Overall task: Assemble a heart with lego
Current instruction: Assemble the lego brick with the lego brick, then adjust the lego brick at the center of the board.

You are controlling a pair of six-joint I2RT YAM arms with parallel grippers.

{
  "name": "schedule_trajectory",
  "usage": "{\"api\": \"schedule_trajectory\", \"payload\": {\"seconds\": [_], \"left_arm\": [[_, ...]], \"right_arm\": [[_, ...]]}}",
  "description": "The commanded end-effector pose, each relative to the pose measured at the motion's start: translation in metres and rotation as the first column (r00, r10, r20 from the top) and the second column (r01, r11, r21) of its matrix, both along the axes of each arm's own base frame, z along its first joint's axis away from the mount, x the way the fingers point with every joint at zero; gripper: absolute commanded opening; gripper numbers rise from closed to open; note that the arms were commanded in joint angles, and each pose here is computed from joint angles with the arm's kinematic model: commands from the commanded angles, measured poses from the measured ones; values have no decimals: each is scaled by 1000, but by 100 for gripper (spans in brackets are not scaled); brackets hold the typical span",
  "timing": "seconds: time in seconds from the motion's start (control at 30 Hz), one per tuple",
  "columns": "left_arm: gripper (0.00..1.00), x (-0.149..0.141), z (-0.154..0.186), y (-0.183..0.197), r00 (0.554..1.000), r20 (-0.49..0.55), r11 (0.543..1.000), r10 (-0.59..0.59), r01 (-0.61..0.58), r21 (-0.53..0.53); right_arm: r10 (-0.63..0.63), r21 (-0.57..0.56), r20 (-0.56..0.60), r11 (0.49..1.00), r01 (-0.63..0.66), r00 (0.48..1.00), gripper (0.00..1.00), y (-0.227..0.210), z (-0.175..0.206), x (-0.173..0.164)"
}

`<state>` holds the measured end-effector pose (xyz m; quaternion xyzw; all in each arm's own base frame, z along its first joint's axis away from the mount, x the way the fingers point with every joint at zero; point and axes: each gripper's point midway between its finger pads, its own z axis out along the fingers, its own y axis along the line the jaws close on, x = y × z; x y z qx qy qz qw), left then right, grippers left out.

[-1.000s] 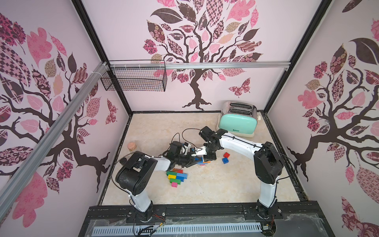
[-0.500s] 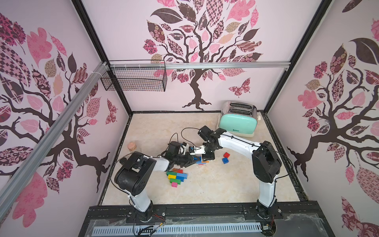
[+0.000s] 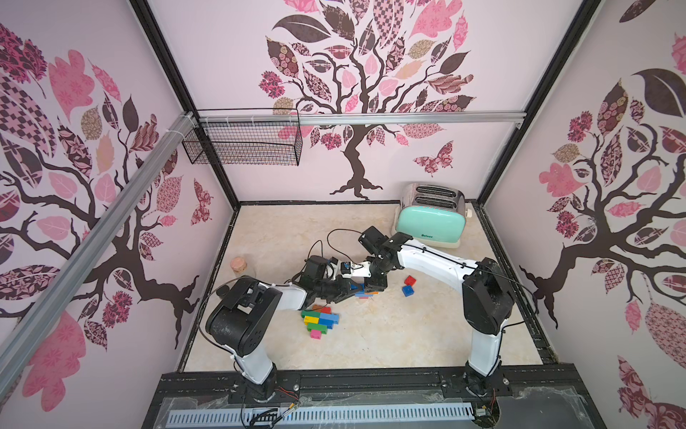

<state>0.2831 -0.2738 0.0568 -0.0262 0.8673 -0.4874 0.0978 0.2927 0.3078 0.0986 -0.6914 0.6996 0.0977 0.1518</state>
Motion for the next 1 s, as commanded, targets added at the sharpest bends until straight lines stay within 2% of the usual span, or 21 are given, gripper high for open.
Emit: {"api": "schedule_trajectory", "payload": {"seconds": [0.0, 0.13, 0.23, 0.3, 0.4, 0.53, 0.57, 0.63, 0.7, 0.77, 0.97], "left_arm": [[50, -10, -13, 8, 999, -49, 997, 13, -10, 73], [54, -5, -2, 7, 1000, -23, 997, 16, -15, 77], [56, -7, -2, 10, 999, -38, 995, 23, -19, 95], [58, -6, 3, 10, 999, -32, 996, 29, -26, 90], [59, -1, 10, 8, 999, -18, 996, 33, -32, 83], [59, 2, 21, 6, 999, -2, 997, 38, -38, 67], [59, 2, 25, 6, 999, 4, 997, 41, -41, 61], [59, 2, 32, 6, 999, 15, 997, 44, -45, 59], [59, 2, 40, 9, 998, 30, 996, 50, -52, 67], [59, 1, 46, 14, 997, 42, 994, 59, -62, 88], [59, -4, 54, 39, 992, 57, 979, 115, -123, 164]], "right_arm": [[7, 56, 10, 998, -8, 1000, 99, 5, 24, -6], [-19, 117, 55, 993, 12, 998, 100, 7, 47, -5], [-89, 207, 125, 976, 61, 988, 100, 10, 73, 4], [-164, 296, 177, 949, 106, 970, 100, 10, 96, 12], [-268, 463, 208, 874, 147, 941, 99, 10, 133, 14], [-386, 624, 140, 750, 221, 912, 99, 3, 170, 9], [-408, 637, 119, 730, 246, 905, 99, 1, 173, 8], [-516, 647, 46, 668, 368, 856, 99, -9, 172, 13], [-538, 630, -5, 653, 420, 843, 99, -13, 167, 11], [-487, 617, -47, 672, 409, 872, 100, -8, 164, -1], [-431, 703, -162, 581, 411, 887, 99, -4, 176, -25]]}}
